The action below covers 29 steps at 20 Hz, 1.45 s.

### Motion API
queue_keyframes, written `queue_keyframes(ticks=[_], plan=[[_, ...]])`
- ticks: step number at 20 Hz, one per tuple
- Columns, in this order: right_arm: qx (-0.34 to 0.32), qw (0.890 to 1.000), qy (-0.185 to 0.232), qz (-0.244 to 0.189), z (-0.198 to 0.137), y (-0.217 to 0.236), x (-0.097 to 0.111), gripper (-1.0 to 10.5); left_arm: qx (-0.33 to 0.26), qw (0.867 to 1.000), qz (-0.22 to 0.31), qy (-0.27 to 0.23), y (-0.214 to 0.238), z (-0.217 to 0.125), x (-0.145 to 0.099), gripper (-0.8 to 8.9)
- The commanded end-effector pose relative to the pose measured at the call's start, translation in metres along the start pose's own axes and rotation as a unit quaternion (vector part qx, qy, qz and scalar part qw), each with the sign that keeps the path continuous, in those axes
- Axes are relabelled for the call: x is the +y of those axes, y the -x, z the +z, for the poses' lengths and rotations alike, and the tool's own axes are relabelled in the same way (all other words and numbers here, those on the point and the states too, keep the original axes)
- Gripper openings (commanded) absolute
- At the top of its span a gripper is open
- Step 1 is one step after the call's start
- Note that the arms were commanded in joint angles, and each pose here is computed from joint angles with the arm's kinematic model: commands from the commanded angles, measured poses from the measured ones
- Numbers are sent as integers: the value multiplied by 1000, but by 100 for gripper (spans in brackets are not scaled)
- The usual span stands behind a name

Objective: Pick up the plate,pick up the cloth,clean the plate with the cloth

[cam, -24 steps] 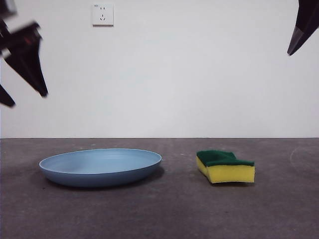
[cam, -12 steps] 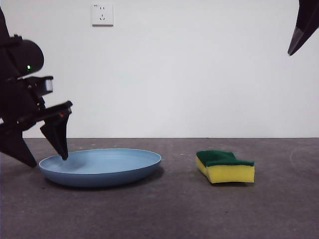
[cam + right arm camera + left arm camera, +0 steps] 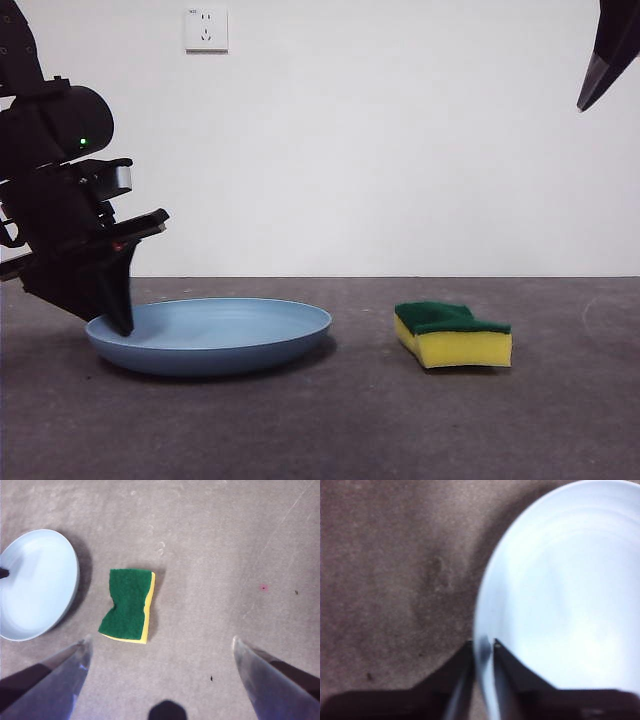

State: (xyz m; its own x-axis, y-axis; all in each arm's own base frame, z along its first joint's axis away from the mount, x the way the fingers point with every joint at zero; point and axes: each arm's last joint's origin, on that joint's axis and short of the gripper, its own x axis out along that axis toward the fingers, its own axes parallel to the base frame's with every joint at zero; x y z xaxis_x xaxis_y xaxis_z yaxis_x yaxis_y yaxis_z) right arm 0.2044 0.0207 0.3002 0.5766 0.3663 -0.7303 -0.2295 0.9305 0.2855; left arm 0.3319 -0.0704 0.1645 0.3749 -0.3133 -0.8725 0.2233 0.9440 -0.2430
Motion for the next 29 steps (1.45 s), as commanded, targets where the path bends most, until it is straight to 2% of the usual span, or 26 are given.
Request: queue_keyframes(ticks=[1, 3, 5, 6, 9, 11, 14, 18, 21, 25, 29], plan=[[-6, 1000, 2, 21, 2, 0, 3, 471, 5, 1000, -1, -9, -4, -2, 0, -9], [-18, 999, 15, 41, 6, -3, 9, 467, 2, 1000, -2, -11, 3, -1, -2, -9], [-16, 998, 35, 54, 10, -12, 17, 389, -14, 1000, -5, -17, 18, 1, -7, -9], [-4, 997, 48, 66, 12, -19, 24, 323, -23, 1000, -6, -20, 29, 1, -10, -9], [29, 993, 80, 84, 24, -41, 40, 302, -58, 998, -9, -30, 66, 0, -20, -9], [49, 992, 98, 66, 32, -60, 51, 302, -87, 995, -12, -39, 95, -4, -28, -9], [83, 989, 124, 7, 36, -94, 64, 302, -129, 990, -14, -49, 135, -14, -36, -9], [135, 981, 141, 2, 24, -146, 75, 299, -171, 983, -17, -59, 170, -27, -44, -9], [172, 972, 158, -33, 10, -175, 80, 278, -168, 984, -17, -59, 177, -33, -45, -9], [201, 965, 165, -41, -2, -201, 81, 274, -153, 986, -13, -65, 176, -36, -44, -9], [224, 960, 164, -46, -11, -218, 77, 83, -153, 986, -11, -66, 176, -36, -44, -9]])
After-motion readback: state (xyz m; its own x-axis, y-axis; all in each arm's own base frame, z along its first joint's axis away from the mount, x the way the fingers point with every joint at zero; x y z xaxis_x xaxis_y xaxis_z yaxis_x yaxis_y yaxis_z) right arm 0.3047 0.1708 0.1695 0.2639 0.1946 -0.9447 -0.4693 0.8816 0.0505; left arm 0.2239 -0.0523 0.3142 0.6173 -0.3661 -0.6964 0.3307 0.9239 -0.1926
